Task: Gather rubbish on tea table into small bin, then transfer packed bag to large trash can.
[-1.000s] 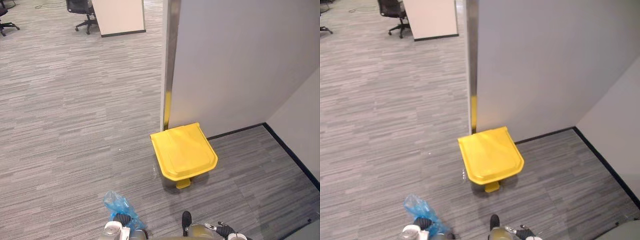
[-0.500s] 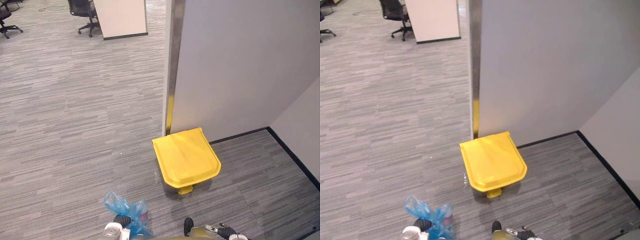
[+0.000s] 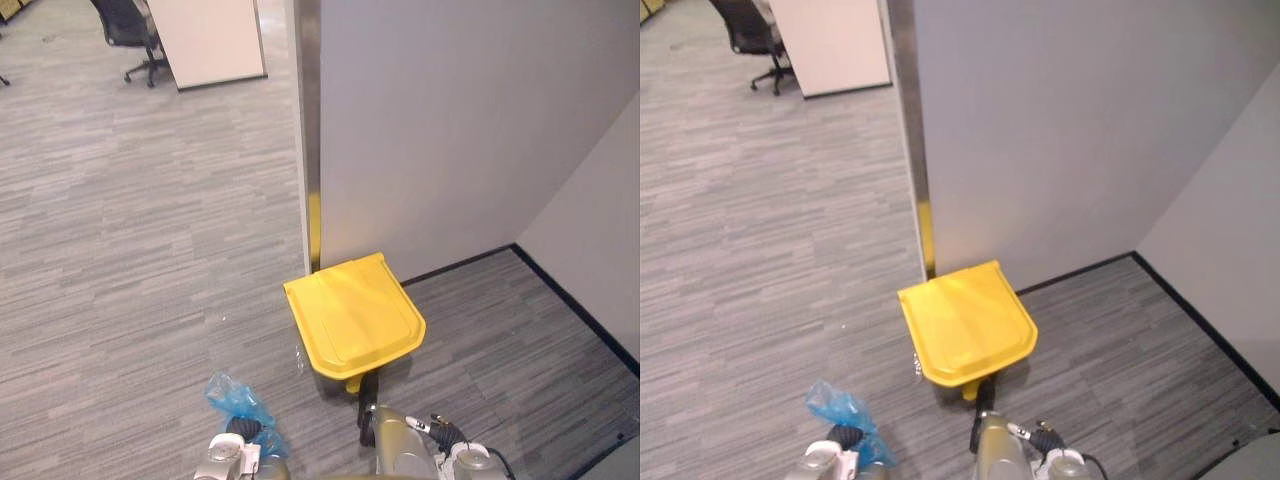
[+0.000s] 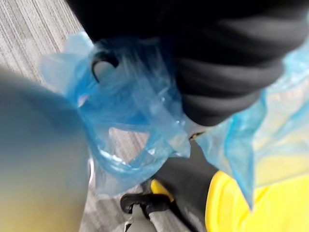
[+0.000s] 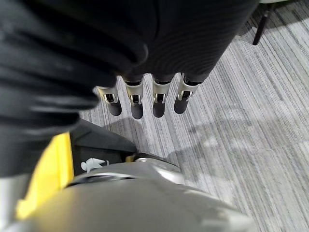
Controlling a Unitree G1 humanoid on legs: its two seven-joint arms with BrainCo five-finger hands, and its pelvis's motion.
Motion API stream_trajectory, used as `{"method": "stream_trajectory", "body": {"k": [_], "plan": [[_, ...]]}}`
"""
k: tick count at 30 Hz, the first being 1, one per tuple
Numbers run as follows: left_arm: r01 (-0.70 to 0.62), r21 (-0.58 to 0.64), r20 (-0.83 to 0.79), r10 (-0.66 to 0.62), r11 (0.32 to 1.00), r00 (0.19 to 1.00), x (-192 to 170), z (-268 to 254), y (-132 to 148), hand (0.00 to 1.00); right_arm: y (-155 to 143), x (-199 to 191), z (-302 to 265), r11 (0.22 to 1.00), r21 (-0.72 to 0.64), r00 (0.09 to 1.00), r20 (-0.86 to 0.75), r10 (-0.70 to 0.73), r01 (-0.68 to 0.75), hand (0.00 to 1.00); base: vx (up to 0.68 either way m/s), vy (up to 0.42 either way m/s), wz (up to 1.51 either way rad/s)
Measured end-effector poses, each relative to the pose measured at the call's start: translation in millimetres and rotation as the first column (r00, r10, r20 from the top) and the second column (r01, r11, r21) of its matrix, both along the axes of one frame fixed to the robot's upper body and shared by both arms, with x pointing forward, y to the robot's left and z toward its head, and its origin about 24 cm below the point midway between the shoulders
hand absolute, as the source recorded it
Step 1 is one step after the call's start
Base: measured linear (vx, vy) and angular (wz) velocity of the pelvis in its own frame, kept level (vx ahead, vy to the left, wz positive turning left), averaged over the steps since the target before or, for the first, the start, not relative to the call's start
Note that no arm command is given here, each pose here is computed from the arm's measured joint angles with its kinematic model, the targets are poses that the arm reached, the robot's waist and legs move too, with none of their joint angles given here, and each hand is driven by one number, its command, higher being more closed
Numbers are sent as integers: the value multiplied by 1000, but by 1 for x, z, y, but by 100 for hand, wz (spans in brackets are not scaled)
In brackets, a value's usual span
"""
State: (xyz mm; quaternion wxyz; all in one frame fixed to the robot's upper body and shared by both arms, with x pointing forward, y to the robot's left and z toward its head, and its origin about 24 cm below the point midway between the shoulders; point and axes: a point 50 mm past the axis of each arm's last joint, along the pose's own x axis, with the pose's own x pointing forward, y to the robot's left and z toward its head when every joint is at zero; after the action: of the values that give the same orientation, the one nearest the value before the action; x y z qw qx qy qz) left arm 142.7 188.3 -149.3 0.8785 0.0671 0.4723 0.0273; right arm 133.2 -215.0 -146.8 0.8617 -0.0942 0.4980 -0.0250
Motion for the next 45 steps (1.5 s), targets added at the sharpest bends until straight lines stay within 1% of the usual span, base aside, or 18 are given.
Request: {"method": "stream_trajectory", "body": {"k": [4,10,14,17,18,19,20,22,23,24,26,27,29,31,34,37,39,45], "plan": [[25,-26,15,-24,999,1000,6,1,-14,100,-4,0,1,1000,-21,1000,-10,11,-11,0,214,-179,22],[33,-57,31,-31,998,999,12,2,-27,100,-4,-1,0,1000,-21,1000,-16,11,-11,0,56,-40,21],[39,-57,36,-37,998,999,10,2,-28,100,-1,6,2,995,-36,995,-14,95,-95,0,-62,57,37],[55,-48,42,-53,997,998,13,3,-28,100,8,29,10,972,-51,973,12,229,-228,0,-96,70,17],[58,-41,44,-56,997,997,13,4,-26,100,17,44,16,962,-48,961,52,272,-270,0,-124,66,5],[71,-25,51,-70,997,996,15,5,-22,100,30,66,26,952,-36,944,127,306,-304,0,-104,36,6],[73,-18,61,-72,997,996,17,6,-20,100,39,77,32,948,-27,934,163,317,-317,0,-97,7,14],[66,-8,118,-64,998,991,33,15,-16,100,63,119,58,936,-7,894,294,339,-352,0,-100,-36,28],[62,-7,141,-61,998,988,38,18,-15,100,66,130,67,934,-13,880,328,343,-358,0,-106,-65,35],[55,-10,186,-52,998,981,47,25,-14,100,67,154,87,935,-35,854,397,338,-354,0,-106,-68,31],[37,-2,244,-35,999,969,55,33,-9,100,68,185,120,940,-71,802,504,321,-332,0,-125,-70,30],[34,2,274,-33,999,961,61,39,-5,100,65,202,142,943,-102,762,566,316,-315,0,-125,-62,25],[43,1,309,-42,999,950,66,45,-4,100,52,222,171,952,-152,716,630,301,-267,0,-114,-49,25],[48,-10,341,-42,999,939,70,50,-5,100,37,236,198,954,-197,675,674,300,-227,0,-75,-41,8],[85,-32,414,-64,996,908,79,63,-12,100,23,254,240,960,-208,597,752,280,-188,0,25,-19,-4],[116,-59,465,-76,991,882,85,73,-20,100,19,261,261,964,-199,551,791,263,-176,0,69,-1,-2],[147,-83,524,-82,986,847,93,86,-29,100,18,267,282,961,-208,510,816,273,-181,0,64,1,1],[224,-149,673,-67,963,737,113,125,-46,100,17,274,305,971,-138,479,851,216,-193,0,1,-10,2]]}}
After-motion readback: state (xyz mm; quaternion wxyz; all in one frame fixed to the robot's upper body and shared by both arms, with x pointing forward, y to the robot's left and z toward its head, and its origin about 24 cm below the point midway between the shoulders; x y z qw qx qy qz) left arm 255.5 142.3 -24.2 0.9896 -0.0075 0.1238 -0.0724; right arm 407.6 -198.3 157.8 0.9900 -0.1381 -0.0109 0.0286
